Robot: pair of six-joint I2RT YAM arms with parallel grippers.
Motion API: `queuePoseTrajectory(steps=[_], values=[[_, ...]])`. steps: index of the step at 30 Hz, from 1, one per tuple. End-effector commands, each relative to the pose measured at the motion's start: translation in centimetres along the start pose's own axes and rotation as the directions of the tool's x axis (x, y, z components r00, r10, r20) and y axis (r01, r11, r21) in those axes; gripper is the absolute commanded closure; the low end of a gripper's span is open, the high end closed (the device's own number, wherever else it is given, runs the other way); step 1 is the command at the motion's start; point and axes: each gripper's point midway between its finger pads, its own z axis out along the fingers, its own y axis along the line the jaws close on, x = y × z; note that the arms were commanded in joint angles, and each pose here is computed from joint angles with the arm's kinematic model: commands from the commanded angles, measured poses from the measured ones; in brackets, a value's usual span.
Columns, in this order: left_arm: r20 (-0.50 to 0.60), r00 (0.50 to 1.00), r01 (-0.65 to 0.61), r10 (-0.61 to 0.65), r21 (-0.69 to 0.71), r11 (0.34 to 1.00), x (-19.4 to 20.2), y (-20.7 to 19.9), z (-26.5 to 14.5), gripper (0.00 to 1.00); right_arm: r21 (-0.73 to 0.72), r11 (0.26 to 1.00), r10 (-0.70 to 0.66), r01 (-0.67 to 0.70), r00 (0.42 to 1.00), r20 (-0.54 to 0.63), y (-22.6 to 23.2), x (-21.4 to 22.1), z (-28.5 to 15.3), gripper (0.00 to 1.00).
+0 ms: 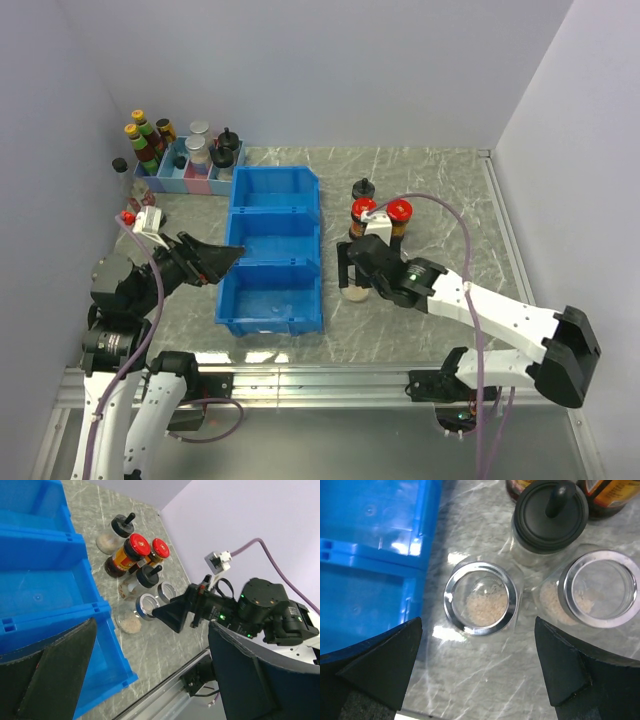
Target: Organize the condiment bottles
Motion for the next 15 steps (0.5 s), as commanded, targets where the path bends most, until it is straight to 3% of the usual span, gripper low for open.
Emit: queuePoseTrajectory(steps=[1, 15], values=[[0.02, 0.999, -0.028, 0.028, -0.002, 1.0, -0.4, -0.4, -0.5, 0.01, 0.062, 0.998, 0.005, -0.008, 0.999, 0.046, 0.0, -2.0, 0.2, 0.0], [0.027, 0.999, -0.018, 0.018, 0.0, 1.0, -0.3, -0.6, -0.8, 0.01, 0.111, 0.994, -0.021, 0.024, 0.999, -0.031, 0.8, 0.0, 3.9, 0.0]])
